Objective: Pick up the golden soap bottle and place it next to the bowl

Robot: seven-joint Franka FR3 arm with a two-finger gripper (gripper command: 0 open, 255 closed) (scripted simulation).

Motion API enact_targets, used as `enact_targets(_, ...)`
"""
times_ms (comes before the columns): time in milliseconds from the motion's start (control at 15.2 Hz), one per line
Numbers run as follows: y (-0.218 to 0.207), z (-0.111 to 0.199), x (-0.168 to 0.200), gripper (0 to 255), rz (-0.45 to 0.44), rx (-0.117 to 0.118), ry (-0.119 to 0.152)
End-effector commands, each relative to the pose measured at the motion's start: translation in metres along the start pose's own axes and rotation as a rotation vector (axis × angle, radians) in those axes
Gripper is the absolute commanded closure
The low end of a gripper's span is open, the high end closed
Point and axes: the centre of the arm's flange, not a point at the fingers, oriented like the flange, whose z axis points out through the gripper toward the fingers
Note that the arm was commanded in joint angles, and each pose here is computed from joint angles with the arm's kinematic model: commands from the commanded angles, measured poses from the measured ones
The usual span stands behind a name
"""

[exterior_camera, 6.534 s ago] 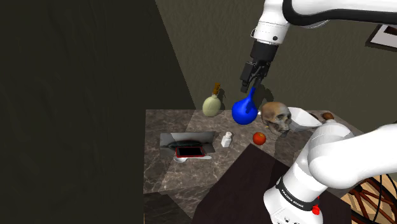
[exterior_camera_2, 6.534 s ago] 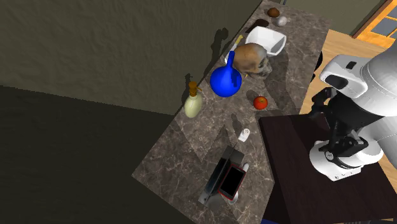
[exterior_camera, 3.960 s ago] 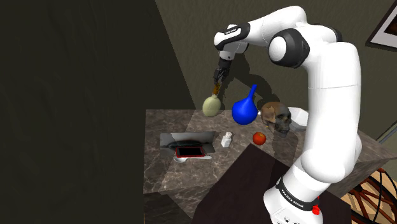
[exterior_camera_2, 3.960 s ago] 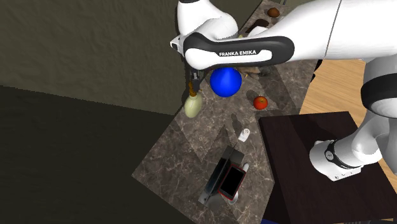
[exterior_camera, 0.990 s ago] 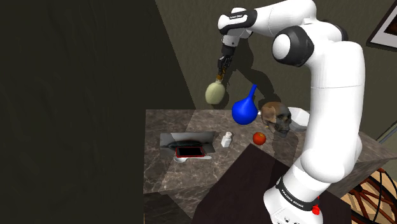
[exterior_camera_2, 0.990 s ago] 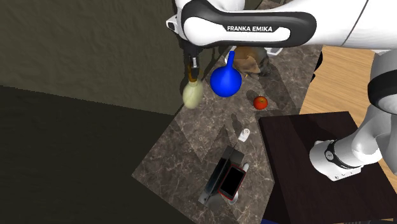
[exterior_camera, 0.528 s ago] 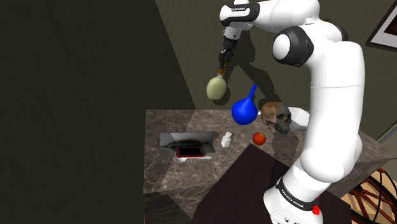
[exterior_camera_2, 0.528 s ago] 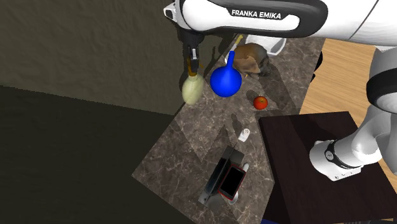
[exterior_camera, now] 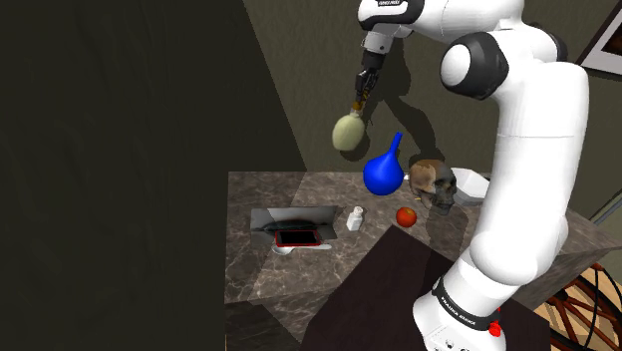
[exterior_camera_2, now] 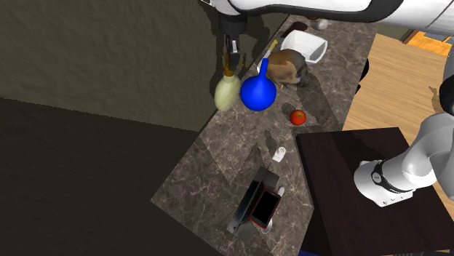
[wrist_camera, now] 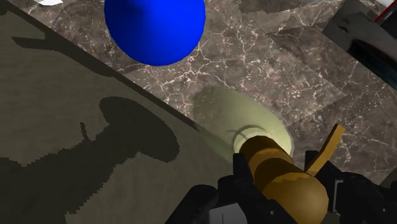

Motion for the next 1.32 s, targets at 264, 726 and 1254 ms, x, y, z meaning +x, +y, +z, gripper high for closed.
enact_targets(264,0.024,-0.021,-0.073,255,-0.001,0.000,0.001)
enact_targets(726,0.053,-0.044,-0.157,255,-0.001,0.000,0.001)
enact_targets(1254,0.087,-0.071,-0.254,255,-0.001,0.000,0.001)
